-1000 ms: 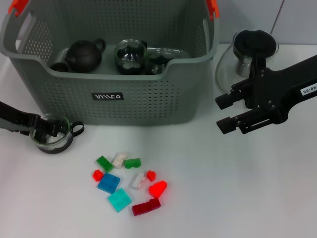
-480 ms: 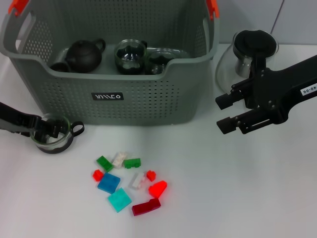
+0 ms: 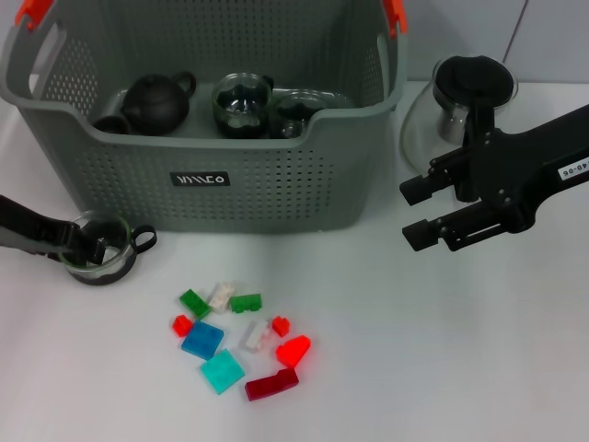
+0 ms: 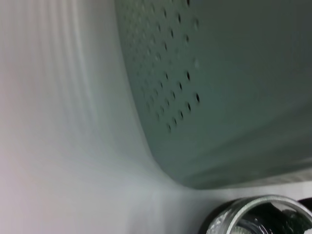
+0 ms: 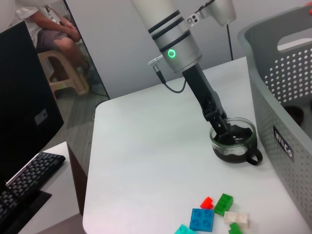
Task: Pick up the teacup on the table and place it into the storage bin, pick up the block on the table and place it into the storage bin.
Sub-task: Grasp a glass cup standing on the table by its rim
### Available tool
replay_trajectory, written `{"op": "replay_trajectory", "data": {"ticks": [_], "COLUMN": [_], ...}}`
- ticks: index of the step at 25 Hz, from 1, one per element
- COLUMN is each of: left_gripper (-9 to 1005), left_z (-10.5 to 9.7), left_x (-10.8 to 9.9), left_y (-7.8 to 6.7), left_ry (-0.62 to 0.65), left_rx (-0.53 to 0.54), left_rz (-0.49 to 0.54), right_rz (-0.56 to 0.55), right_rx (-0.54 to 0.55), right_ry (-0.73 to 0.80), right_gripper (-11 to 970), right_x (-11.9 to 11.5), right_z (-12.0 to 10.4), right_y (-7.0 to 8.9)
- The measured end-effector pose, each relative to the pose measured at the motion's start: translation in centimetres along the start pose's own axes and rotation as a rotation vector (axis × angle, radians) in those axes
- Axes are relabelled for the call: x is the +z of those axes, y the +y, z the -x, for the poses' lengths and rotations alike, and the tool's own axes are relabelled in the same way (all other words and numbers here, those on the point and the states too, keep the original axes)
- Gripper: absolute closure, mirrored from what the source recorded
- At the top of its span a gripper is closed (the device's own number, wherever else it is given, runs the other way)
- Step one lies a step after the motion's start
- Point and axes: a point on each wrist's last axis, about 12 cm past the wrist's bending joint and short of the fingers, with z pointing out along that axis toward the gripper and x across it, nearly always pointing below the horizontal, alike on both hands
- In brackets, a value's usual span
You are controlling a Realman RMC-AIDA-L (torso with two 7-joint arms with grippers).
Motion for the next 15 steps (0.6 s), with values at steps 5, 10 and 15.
{"op": "replay_trajectory", "data": {"ticks": [5,10,15], "left_gripper": [413,527,812], "left_z": [0.01,0.1,0.09], "left_x": [0.11,0.05,0.03], "left_y": [-0.11,-0.11,-0.12], "left_ry": [0.005,0.003,0.005], "left_rx": [0.005,0.007,0.009], "left_rz": [0.0,0.0,-0.002], "right_rz": [-0.001,-0.001,-0.002], "right_rx": [-0.001,0.0,0.001], "right_ry": [-0.002,-0.004,-0.005], "right_gripper": [284,285,285], "right_x": [-0.03,-0.05,-0.07], "right_z": [-0.02,-0.02,-0.07], "right_y": [-0.01,-0.01,-0.01]}}
